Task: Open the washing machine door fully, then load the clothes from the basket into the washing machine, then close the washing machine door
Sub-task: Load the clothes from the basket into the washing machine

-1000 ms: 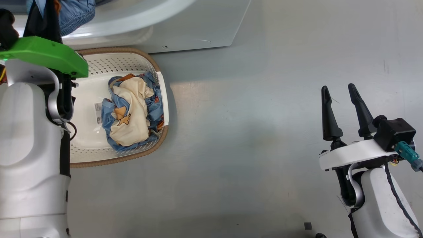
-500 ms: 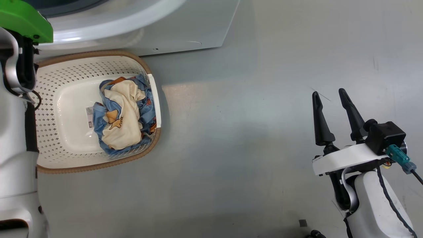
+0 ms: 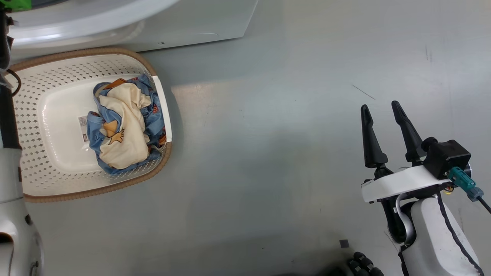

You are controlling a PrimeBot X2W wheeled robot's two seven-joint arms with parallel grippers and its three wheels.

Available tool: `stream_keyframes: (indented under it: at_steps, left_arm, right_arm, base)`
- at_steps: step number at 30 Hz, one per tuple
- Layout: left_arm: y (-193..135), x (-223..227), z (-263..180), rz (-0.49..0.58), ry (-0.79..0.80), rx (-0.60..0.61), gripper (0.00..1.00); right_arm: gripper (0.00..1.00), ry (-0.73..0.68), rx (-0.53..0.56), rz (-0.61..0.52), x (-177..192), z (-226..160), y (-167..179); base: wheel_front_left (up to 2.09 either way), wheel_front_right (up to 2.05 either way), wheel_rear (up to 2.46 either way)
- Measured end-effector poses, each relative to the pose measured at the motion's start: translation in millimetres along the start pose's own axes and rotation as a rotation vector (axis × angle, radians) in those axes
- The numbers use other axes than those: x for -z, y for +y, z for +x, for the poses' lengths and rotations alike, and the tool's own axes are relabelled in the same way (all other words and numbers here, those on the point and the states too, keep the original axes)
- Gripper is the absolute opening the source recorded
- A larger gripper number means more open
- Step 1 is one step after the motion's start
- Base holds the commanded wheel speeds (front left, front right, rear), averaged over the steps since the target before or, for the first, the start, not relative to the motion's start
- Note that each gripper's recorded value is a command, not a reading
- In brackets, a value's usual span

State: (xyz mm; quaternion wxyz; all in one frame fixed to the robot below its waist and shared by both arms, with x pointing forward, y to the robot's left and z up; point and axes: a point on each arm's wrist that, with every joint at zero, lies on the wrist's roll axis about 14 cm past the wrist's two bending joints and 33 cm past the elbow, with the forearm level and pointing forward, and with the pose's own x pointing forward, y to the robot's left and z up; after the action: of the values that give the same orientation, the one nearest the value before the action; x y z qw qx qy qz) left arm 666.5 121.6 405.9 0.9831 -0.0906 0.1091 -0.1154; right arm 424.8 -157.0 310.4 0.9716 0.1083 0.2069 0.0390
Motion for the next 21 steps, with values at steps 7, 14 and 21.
stream_keyframes:
  at_steps: [7, 14, 21]
  left_arm:
    - [1, 11, 16, -0.006, 0.02, 0.006, 0.0]
    - [12, 14, 31, 0.01, 0.021, 0.0, 0.0]
    - [21, 26, 42, 0.011, 0.039, -0.011, 0.0]
  right_arm:
    - [1.0, 0.03, 0.018, 0.002, 12, 2, -7]
    - [1.0, 0.059, 0.023, 0.007, 25, 8, -10]
    - [1.0, 0.094, 0.025, 0.017, 40, 12, -11]
  base:
    - [0.0, 0.0, 0.0]
    - [0.0, 0.0, 0.0]
    - [0.0, 0.0, 0.0]
